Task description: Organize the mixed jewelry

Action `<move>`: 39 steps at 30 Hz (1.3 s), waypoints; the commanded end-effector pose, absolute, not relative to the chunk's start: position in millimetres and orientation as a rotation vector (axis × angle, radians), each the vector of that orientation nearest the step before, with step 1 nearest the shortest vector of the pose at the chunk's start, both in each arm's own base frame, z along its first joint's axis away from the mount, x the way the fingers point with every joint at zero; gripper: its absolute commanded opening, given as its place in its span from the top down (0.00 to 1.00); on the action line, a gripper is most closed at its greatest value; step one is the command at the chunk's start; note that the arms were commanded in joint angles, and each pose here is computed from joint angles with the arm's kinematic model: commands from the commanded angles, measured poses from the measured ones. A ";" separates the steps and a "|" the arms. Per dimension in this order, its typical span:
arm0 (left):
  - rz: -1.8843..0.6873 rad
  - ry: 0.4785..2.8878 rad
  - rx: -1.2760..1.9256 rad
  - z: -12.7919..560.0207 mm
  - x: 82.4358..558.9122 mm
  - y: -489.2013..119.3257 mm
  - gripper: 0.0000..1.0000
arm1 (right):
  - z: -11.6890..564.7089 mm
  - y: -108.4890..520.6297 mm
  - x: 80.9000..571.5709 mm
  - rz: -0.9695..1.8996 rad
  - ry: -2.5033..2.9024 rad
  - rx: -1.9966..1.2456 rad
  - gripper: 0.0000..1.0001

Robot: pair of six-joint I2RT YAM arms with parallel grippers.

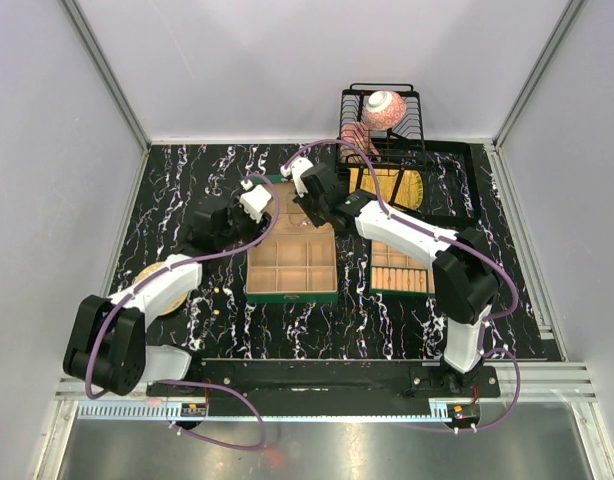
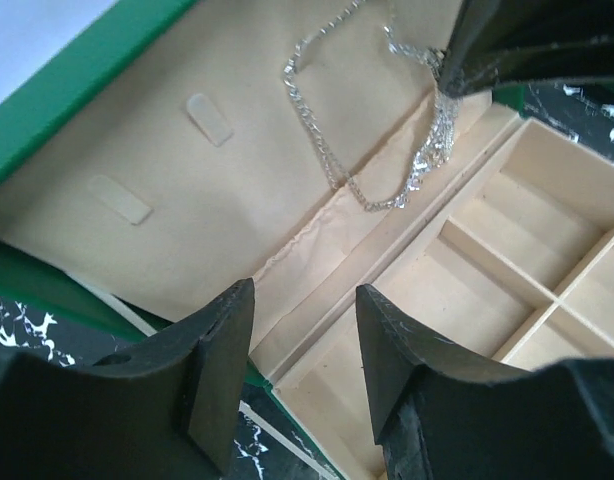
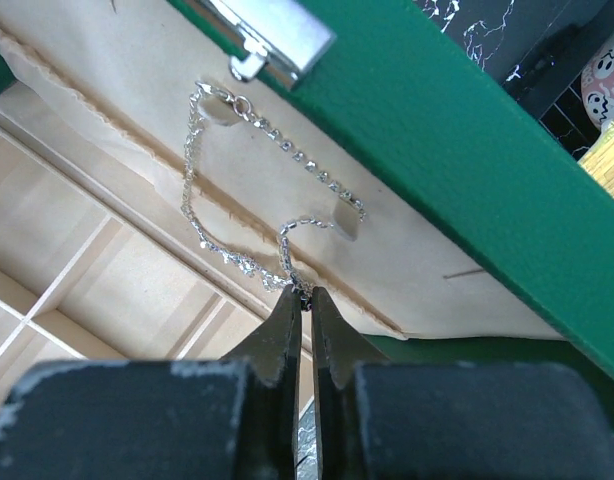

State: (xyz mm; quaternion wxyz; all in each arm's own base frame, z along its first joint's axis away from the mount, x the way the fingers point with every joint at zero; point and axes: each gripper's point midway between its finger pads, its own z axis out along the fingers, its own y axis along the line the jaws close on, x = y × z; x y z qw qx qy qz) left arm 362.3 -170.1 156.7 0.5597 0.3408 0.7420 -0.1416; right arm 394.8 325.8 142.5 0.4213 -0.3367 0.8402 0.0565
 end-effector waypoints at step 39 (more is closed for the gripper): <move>0.082 1.385 1.271 155.5 397.1 -192.7 0.34 | 205.8 335.5 392.4 0.210 2.005 -0.794 1.00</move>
